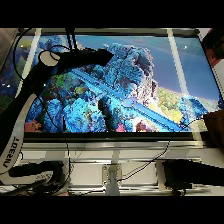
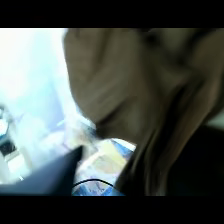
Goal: Fold the clothes and pants, and hang the long-sleeved shirts on hangers.
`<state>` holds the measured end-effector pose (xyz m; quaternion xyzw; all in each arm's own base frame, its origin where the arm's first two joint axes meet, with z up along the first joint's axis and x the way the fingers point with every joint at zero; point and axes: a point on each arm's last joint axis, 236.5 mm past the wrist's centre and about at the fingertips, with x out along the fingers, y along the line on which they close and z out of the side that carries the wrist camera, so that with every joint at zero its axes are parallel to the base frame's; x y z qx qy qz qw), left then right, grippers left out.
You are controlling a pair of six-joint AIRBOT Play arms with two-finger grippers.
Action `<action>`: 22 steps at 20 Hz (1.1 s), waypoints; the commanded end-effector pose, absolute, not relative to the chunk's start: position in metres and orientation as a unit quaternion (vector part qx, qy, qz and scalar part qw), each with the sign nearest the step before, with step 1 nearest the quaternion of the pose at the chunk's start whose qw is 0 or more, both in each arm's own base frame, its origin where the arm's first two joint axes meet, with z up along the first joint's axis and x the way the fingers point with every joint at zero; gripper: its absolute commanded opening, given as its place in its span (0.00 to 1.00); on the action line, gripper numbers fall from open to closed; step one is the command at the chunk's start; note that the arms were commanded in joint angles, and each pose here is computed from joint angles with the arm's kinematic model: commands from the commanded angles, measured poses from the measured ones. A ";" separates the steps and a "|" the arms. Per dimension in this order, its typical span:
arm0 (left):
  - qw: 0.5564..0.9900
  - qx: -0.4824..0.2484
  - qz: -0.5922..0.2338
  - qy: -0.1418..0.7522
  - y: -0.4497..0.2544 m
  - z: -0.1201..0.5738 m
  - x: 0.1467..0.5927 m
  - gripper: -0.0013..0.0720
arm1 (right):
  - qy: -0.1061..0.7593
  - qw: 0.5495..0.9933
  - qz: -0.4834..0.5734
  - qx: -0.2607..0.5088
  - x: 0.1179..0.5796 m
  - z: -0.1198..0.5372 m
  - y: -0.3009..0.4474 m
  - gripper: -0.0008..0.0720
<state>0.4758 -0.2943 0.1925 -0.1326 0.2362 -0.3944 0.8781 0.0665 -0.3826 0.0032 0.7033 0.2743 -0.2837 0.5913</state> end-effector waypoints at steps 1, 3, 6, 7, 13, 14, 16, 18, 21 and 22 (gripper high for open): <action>0.878 -0.133 -0.394 0.235 -0.294 0.193 0.476 0.94 | 0.263 0.515 -0.334 0.744 0.049 -0.008 -0.382 0.96; 0.878 -0.133 -0.394 0.235 -0.294 0.193 0.476 0.94 | 0.258 0.519 -0.330 0.745 0.054 -0.005 -0.383 0.96; 0.878 -0.132 -0.394 0.235 -0.294 0.193 0.476 0.94 | 0.236 0.533 -0.308 0.752 0.070 0.005 -0.388 0.93; 0.878 -0.132 -0.394 0.235 -0.294 0.193 0.476 0.94 | 0.222 0.541 -0.294 0.756 0.079 0.012 -0.391 0.80; 0.882 -0.120 -0.395 0.228 -0.293 0.194 0.477 0.94 | 0.291 0.541 -0.210 0.761 0.118 0.060 -0.353 0.62; 0.882 -0.116 -0.396 0.226 -0.293 0.194 0.477 0.94 | 0.300 0.539 -0.206 0.760 0.123 0.068 -0.349 0.62; 0.883 -0.116 -0.395 0.225 -0.292 0.194 0.478 0.94 | 0.303 0.553 -0.213 0.746 0.135 0.085 -0.350 0.62; 0.884 -0.117 -0.394 0.224 -0.292 0.194 0.479 0.94 | 0.305 0.586 -0.203 0.723 0.154 0.106 -0.351 0.62; 0.885 -0.117 -0.393 0.223 -0.291 0.195 0.479 0.94 | 0.274 0.662 -0.160 0.679 0.207 0.147 -0.359 0.22; 0.886 -0.117 -0.391 0.221 -0.291 0.195 0.480 0.94 | 0.252 0.705 -0.122 0.651 0.236 0.170 -0.358 0.03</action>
